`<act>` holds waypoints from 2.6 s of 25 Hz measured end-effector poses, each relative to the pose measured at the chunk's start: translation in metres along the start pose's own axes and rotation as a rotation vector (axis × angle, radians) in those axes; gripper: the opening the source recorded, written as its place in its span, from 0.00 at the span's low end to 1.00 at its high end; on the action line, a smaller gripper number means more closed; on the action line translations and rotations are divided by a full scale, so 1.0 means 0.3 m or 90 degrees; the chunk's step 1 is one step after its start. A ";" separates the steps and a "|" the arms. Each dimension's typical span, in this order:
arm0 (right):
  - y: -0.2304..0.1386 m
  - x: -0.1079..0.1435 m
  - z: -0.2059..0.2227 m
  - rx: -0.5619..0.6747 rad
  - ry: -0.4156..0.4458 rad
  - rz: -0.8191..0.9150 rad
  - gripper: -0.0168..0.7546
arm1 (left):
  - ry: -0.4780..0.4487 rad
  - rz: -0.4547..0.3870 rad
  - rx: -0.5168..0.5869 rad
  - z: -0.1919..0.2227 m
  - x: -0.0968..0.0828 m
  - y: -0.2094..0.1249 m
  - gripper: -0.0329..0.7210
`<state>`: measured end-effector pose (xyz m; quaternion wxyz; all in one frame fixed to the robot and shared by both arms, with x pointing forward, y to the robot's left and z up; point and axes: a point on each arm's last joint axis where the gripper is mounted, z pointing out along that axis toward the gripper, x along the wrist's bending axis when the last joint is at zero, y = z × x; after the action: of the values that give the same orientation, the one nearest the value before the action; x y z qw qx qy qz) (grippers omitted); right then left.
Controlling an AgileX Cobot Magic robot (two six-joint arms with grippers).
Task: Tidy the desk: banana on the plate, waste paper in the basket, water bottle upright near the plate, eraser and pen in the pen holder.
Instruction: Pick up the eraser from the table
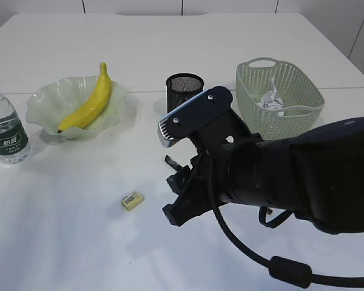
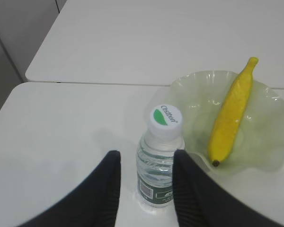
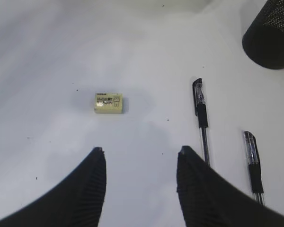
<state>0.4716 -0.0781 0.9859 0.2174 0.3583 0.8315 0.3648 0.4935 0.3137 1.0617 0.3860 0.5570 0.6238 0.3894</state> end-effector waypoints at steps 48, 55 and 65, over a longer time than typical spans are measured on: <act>0.081 0.065 0.117 -0.001 0.112 0.366 0.50 | 0.029 -0.034 0.016 0.000 0.014 -0.008 0.38; 0.094 0.077 0.111 0.011 0.197 0.478 0.50 | 0.033 -0.034 0.019 -0.001 0.016 -0.009 0.38; 0.115 0.028 0.093 0.033 0.337 0.613 0.50 | 0.038 -0.039 0.021 -0.001 0.018 -0.011 0.38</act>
<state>0.4986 -0.0426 0.9936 -0.1999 0.5995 0.6084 0.4801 0.4916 0.3188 1.0585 0.3695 0.5324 0.6580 0.3834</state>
